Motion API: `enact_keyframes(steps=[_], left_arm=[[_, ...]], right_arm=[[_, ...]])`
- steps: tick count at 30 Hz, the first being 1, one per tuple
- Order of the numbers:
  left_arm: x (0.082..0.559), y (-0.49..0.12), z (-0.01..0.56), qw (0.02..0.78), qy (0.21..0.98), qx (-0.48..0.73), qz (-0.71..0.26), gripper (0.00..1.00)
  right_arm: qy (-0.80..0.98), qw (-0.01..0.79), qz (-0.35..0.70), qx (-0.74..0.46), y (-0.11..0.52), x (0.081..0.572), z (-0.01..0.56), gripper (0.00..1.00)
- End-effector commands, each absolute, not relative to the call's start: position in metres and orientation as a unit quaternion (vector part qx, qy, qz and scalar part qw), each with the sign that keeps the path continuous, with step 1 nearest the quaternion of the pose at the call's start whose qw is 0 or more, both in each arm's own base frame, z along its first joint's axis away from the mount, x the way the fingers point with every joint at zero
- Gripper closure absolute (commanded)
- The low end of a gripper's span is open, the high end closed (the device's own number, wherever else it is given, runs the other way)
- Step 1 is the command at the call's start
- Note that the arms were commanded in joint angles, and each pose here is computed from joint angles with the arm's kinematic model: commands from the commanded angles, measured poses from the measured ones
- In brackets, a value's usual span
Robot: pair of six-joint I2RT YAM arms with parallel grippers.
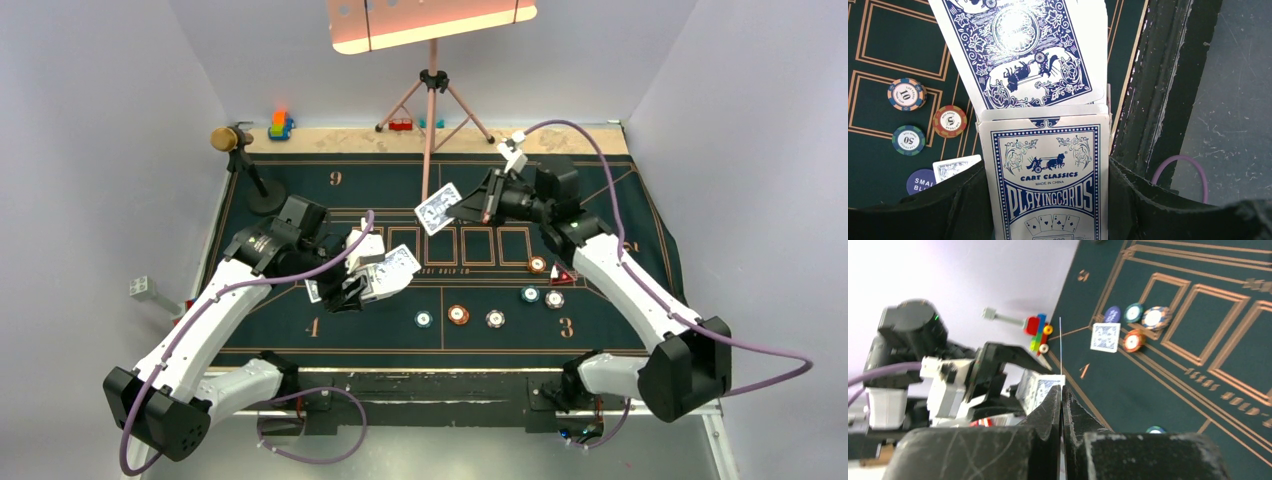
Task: Distribute texas hold em gaming equipment
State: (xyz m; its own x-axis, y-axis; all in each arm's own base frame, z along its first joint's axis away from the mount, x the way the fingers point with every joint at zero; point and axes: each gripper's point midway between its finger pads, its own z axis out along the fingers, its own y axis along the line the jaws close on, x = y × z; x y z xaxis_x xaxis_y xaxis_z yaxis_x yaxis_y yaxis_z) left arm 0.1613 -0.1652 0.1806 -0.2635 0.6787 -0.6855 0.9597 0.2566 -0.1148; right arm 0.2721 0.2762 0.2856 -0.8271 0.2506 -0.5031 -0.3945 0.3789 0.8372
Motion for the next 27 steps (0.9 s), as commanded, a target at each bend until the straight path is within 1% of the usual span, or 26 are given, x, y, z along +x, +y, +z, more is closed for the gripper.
enact_keyframes(steps=[1, 8, 12, 17, 22, 27], left_arm=[[0.162, -0.168, 0.191, 0.285, 0.736, 0.551, -0.272, 1.0], [0.164, -0.167, 0.191, 0.287, 0.738, 0.55, -0.267, 1.0], [0.164, -0.167, 0.194, 0.289, 0.738, 0.547, -0.268, 1.0], [0.163, -0.166, 0.197, 0.294, 0.737, 0.548, -0.264, 1.0], [0.161, -0.164, 0.197, 0.296, 0.737, 0.548, -0.262, 1.0], [0.16, -0.163, 0.197, 0.294, 0.737, 0.551, -0.259, 1.0]], right_arm=[[0.804, 0.312, 0.506, 0.014, 0.235, 0.305, 0.266, 1.0], [0.847, 0.315, 0.416, 0.106, 0.189, 0.379, 0.201, 1.0], [0.867, 0.302, 0.374, 0.134, 0.18, 0.428, 0.164, 1.0], [0.877, 0.3, 0.34, 0.155, 0.176, 0.481, 0.134, 1.0], [0.873, 0.316, 0.328, 0.174, 0.172, 0.519, 0.122, 1.0], [0.88, 0.308, 0.308, 0.19, 0.169, 0.534, 0.105, 1.0]])
